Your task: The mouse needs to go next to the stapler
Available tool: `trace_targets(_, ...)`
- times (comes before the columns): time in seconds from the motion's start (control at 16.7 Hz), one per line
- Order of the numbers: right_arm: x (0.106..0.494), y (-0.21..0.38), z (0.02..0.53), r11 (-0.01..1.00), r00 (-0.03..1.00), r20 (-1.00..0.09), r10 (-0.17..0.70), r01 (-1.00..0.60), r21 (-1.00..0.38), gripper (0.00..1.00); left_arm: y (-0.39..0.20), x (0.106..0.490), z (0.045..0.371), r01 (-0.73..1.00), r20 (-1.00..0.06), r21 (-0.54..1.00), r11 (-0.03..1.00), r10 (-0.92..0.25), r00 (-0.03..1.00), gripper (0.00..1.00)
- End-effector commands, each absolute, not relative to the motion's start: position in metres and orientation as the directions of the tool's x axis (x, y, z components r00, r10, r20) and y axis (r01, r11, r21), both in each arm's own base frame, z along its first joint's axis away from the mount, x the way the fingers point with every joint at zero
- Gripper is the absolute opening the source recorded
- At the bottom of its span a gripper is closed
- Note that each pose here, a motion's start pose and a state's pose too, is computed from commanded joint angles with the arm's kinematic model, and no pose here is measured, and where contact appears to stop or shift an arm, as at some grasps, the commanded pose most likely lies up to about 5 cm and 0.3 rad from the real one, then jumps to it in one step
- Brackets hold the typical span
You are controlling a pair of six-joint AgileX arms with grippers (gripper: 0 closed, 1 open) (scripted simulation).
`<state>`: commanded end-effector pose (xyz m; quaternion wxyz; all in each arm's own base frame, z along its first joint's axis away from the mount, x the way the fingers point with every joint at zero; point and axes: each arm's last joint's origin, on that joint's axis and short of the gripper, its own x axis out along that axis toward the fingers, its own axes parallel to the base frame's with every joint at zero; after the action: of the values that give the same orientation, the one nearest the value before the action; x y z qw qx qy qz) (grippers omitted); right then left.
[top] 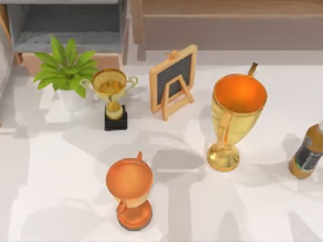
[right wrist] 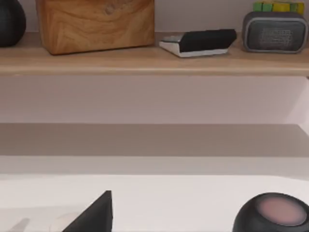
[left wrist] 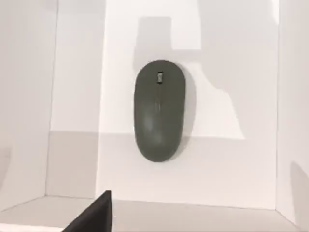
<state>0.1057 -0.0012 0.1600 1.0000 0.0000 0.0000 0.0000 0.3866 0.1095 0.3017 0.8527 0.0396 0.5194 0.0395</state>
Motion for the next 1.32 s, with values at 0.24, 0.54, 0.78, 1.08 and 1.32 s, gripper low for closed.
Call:
trace_targets(0.24, 0.106, -0.001, 0.16, 1.0, 1.0, 0.0, 0.0, 0.0, 0.0, 1.0, 0.154, 0.447, 0.234, -0.012, -0.967, 0.06, 0.998, 0.061, 0.246, 1.0)
trace_targets(0.54, 0.106, -0.001, 0.16, 1.0, 1.0, 0.0, 0.0, 0.0, 0.0, 1.0, 0.175, 0.479, 0.174, 0.021, -0.993, 0.012, 1.0, 0.009, 0.115, 1.0)
trace_targets(0.78, 0.106, -0.001, 0.16, 1.0, 1.0, 0.0, 0.0, 0.0, 0.0, 1.0, 0.173, 0.486, 0.164, 0.041, -0.995, 0.004, 0.999, 0.0, 0.103, 1.0)
trace_targets(1.08, 0.106, -0.001, 0.16, 1.0, 1.0, 0.0, 0.0, 0.0, 0.0, 1.0, 0.174, 0.485, 0.163, 0.038, -0.995, 0.004, 0.999, 0.0, 0.101, 1.0)
trace_targets(1.32, 0.106, -0.001, 0.16, 1.0, 1.0, 0.0, 0.0, 0.0, 0.0, 1.0, 0.174, 0.481, 0.161, 0.042, -0.995, 0.005, 0.999, 0.0, 0.101, 1.0)
